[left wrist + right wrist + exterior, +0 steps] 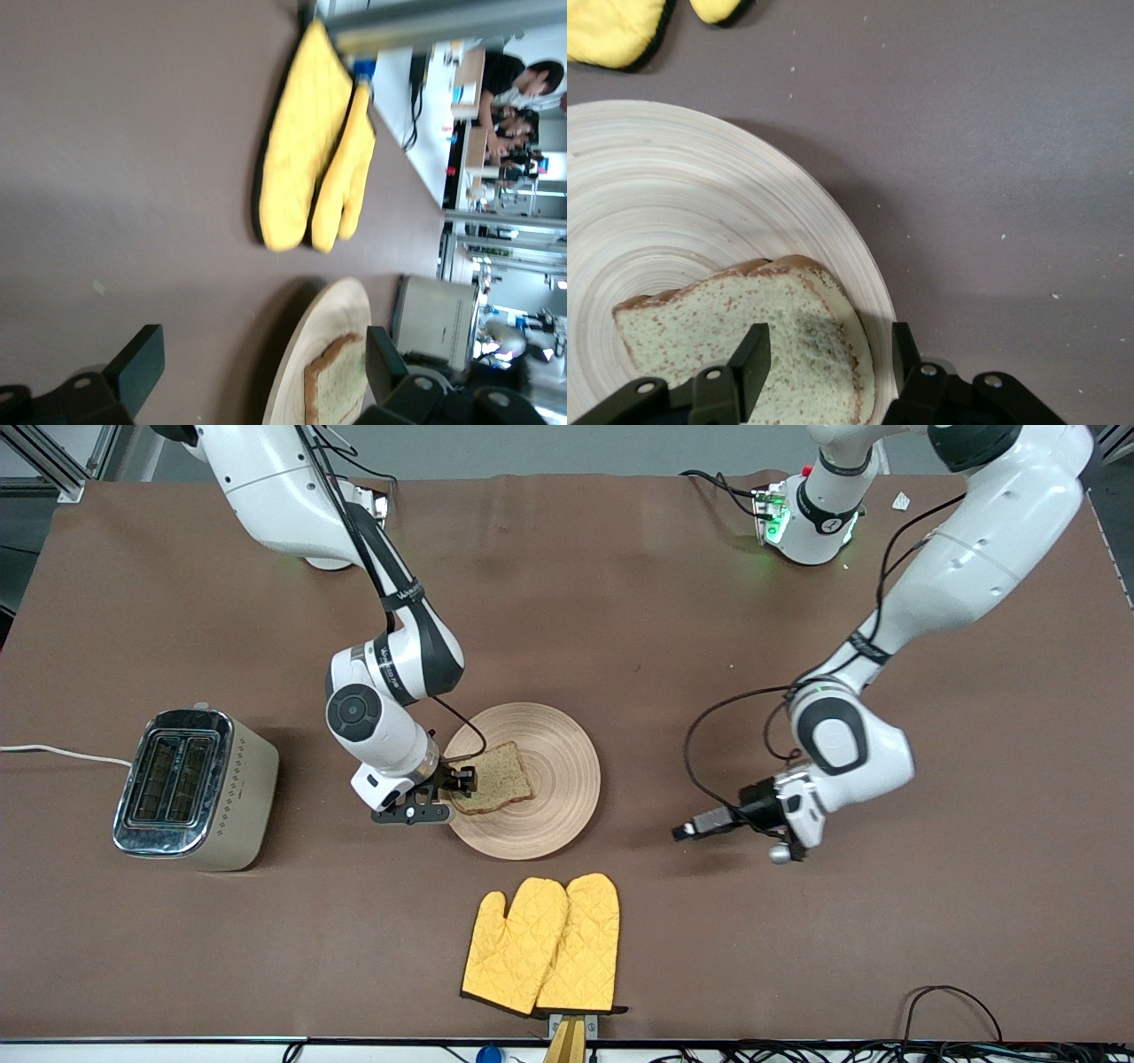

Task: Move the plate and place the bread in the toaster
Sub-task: 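Release the plate with the left gripper while the right gripper lowers onto the bread, then grasp the bread slice with the right gripper while the left gripper withdraws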

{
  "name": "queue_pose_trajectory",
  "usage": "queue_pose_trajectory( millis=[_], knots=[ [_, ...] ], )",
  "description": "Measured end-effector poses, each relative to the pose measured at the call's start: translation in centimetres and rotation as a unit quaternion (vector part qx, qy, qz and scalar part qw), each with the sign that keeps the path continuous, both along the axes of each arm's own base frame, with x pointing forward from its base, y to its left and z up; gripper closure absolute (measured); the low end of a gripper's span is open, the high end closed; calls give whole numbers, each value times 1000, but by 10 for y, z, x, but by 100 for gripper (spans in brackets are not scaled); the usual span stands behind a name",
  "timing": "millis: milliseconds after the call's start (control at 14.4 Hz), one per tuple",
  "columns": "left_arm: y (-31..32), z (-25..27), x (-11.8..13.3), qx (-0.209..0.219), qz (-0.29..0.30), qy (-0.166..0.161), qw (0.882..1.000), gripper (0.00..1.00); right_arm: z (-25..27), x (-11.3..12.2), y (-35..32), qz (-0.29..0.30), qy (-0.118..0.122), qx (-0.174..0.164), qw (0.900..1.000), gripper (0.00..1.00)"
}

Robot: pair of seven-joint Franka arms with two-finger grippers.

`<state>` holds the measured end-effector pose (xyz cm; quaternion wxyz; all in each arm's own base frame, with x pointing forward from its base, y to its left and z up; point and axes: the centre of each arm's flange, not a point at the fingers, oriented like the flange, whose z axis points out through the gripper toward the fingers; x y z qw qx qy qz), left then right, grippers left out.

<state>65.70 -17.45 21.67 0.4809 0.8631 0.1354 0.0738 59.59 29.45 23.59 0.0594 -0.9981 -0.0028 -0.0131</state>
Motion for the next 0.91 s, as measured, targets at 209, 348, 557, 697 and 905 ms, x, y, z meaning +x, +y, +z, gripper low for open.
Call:
queue_pose_trajectory(
  millis=[209, 348, 557, 697, 905],
  knots=[
    [79, 42, 25, 24, 13, 1, 1000, 0, -7, -2, 4, 3, -1, -2, 1000, 46],
    [144, 82, 41, 46, 3, 11, 999, 0, -10, -3, 6, 5, -1, -2, 1000, 51],
    [239, 143, 48, 128, -16, 34, 991, 0, -12, -4, 7, 5, -2, -3, 1000, 58],
    [260, 186, 42, 181, -31, 46, 982, 0, -14, -4, 7, 5, -7, -2, 1000, 66],
    [240, 263, 19, 293, -51, 62, 953, 0, -15, -5, 9, 7, -7, -2, 1000, 94]
  ],
)
